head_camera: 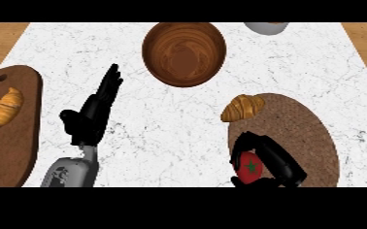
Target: Pick the tomato from the placemat and place it in the bowl
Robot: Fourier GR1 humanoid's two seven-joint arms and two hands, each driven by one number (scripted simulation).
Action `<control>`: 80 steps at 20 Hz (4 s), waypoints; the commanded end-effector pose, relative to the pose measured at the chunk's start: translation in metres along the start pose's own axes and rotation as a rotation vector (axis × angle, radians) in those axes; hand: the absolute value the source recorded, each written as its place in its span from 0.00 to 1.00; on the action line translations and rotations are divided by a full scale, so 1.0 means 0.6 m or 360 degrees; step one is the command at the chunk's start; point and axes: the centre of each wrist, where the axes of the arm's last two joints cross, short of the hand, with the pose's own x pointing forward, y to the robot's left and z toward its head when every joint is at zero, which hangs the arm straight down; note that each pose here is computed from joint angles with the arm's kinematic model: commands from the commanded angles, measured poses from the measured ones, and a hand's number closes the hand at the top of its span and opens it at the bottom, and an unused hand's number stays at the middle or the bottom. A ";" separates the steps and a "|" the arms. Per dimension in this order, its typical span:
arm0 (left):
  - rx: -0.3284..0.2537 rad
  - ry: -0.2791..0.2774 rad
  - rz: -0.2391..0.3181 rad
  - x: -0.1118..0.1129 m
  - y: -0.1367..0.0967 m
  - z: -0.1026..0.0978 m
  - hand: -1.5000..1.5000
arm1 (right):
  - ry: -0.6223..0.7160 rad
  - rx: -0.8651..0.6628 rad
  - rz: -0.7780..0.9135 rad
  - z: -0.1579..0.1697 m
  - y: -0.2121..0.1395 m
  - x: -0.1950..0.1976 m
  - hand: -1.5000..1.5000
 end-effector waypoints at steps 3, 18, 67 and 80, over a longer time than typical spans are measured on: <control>-0.0051 -0.0028 0.0012 0.002 -0.011 -0.010 0.50 | -0.0133 0.0095 -0.0066 -0.102 0.106 0.149 1.00; 0.0011 0.0015 -0.0008 0.006 0.003 -0.020 0.50 | -0.0701 -0.0536 0.0038 -0.131 0.106 0.437 1.00; 0.0006 -0.0052 -0.0037 -0.019 -0.001 0.003 0.50 | 0.0338 -0.0757 0.0473 -0.432 -0.156 0.263 0.00; 0.0001 -0.0014 0.0009 0.011 -0.021 -0.013 0.50 | -0.0128 -0.0928 0.0017 -0.419 -0.189 0.236 0.00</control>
